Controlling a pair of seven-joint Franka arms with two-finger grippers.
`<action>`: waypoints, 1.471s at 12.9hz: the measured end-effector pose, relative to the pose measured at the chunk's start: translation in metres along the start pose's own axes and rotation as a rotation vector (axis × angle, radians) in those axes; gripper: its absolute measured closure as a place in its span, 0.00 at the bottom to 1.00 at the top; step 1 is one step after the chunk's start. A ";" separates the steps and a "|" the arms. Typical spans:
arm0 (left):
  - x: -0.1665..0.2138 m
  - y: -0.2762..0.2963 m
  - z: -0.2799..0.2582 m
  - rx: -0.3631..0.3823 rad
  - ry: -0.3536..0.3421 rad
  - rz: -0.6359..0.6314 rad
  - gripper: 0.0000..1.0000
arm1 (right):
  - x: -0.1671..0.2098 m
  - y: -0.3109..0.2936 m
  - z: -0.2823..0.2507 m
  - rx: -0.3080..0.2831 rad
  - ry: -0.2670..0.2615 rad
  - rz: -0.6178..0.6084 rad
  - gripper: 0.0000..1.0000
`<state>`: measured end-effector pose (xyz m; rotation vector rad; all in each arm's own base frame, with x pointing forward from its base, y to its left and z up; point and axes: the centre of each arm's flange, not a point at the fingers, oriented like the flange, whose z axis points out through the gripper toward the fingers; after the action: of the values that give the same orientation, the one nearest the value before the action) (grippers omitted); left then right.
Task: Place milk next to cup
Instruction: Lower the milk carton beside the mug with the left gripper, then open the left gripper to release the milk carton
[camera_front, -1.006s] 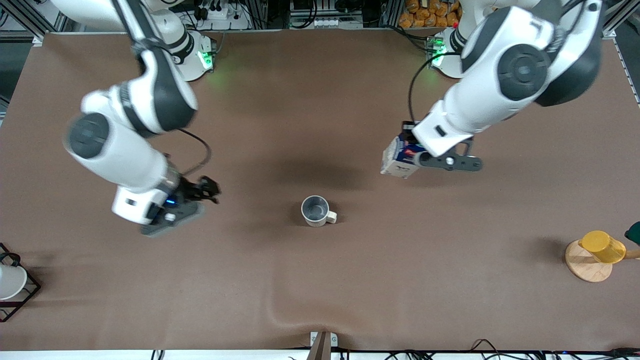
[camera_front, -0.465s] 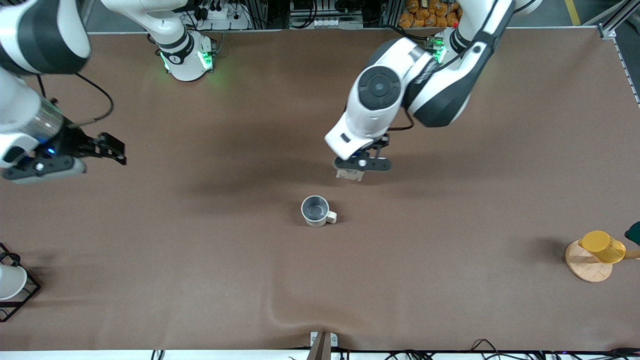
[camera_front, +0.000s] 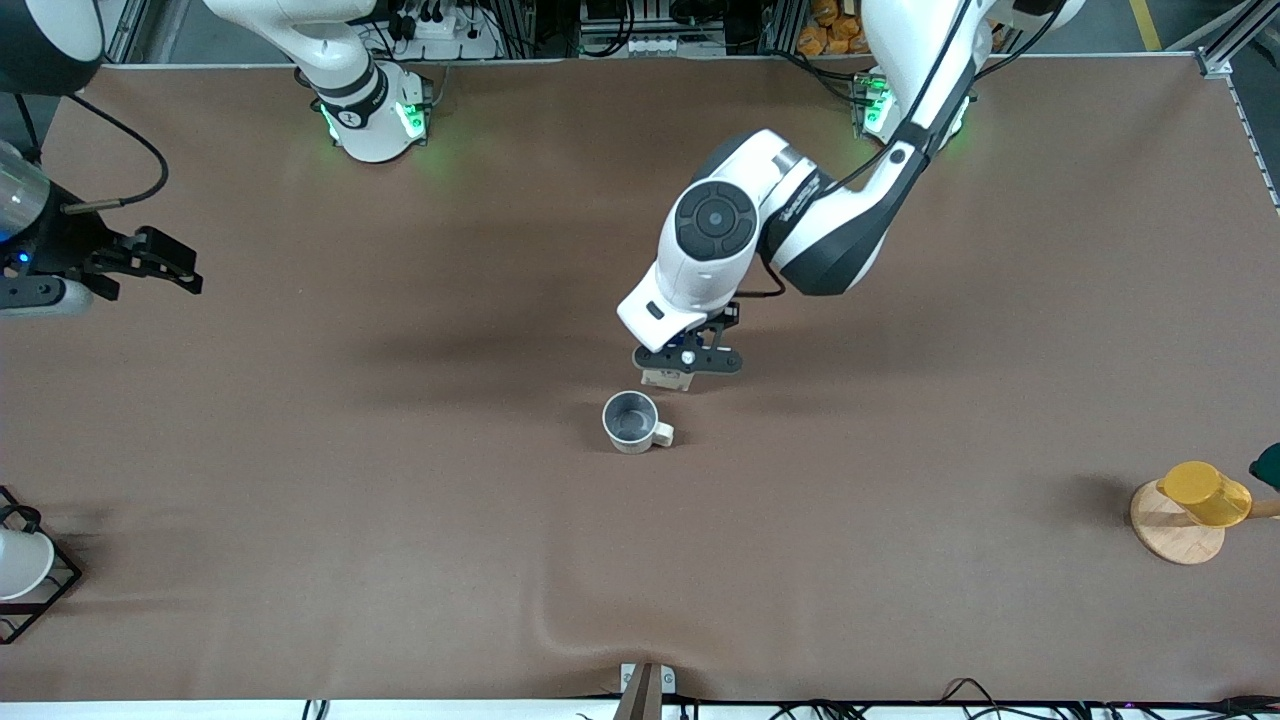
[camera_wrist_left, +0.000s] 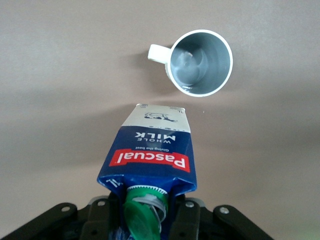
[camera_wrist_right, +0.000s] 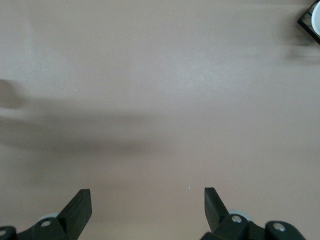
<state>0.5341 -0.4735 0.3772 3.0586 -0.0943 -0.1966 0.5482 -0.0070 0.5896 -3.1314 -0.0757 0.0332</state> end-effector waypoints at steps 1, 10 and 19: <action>0.000 0.004 0.009 0.000 0.002 0.006 0.60 | -0.001 0.001 -0.008 -0.010 0.005 0.016 0.00; 0.007 0.020 0.039 -0.018 0.046 0.011 0.60 | -0.010 0.008 -0.045 -0.052 -0.005 0.077 0.00; 0.012 0.032 -0.011 -0.099 0.145 -0.016 0.00 | -0.004 -0.002 -0.036 -0.060 -0.020 0.055 0.00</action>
<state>0.5455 -0.5051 0.3886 2.9637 -0.0502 0.0201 0.5452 -0.0053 0.6257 -3.1932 0.0091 0.0641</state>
